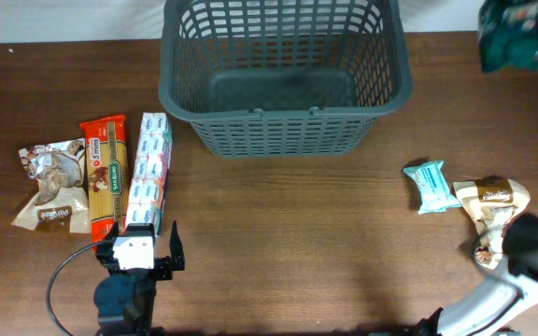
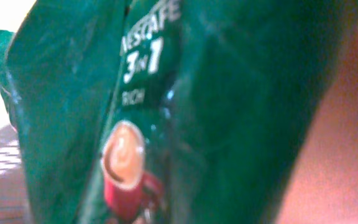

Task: Pack container
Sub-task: 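Grasp the green Nescafé bag with the right gripper and lift, then carry the Nescafé bag over the basket and release it inside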

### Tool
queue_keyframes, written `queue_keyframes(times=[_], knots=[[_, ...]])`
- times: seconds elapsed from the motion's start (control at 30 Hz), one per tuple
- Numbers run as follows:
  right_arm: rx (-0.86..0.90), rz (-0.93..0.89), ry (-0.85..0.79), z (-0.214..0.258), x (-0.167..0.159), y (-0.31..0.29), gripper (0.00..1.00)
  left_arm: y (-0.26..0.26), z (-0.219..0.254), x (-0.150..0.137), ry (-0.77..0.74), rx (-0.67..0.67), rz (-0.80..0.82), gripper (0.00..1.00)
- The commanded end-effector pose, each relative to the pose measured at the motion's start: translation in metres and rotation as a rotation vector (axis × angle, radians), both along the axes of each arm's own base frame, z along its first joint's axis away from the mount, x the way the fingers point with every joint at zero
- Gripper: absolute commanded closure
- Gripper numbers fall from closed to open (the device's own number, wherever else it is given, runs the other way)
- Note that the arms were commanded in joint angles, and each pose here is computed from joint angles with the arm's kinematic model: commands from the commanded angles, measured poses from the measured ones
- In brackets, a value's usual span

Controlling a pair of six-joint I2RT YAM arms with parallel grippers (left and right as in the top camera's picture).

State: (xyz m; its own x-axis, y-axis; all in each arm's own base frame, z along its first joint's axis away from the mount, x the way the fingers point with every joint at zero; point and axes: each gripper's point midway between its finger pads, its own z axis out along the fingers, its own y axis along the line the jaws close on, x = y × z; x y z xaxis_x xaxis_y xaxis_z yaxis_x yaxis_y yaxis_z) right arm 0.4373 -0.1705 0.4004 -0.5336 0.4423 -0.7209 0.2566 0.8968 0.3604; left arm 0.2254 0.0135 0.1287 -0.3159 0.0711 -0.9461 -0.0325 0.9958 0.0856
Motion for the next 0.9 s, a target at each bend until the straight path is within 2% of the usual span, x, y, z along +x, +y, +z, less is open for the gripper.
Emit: queue_keyframes(times=[0.0, 0.17, 0.3, 0.43, 0.67, 0.8, 0.87], knots=[[-0.053, 0.16, -0.26, 0.101, -0.044, 0.074, 0.96, -0.003, 0.0, 0.0, -0.005, 0.006, -0.017, 0.01], [-0.114, 0.317, -0.368, 0.139, -0.07, 0.142, 0.96, -0.003, 0.0, 0.0, -0.004, 0.006, -0.017, 0.01], [-0.084, 0.451, -0.358, 0.133, -0.064, 0.193, 0.96, -0.003, 0.0, 0.0, -0.004, 0.006, -0.017, 0.01], [-0.082, 0.524, -0.319, 0.114, -0.037, 0.23, 0.96, -0.003, 0.0, 0.0, -0.005, 0.006, -0.017, 0.01], [-0.045, 0.627, -0.293, 0.074, 0.029, 0.292, 0.96, -0.003, 0.0, 0.0, -0.004, 0.006, -0.017, 0.01], [0.011, 0.672, -0.177, 0.019, 0.061, 0.327, 0.96, -0.003, 0.0, 0.0, -0.004, 0.006, -0.017, 0.01], [0.031, 0.691, -0.111, -0.006, 0.067, 0.341, 0.96, -0.003, 0.0, 0.0, -0.005, 0.006, -0.017, 0.01]])
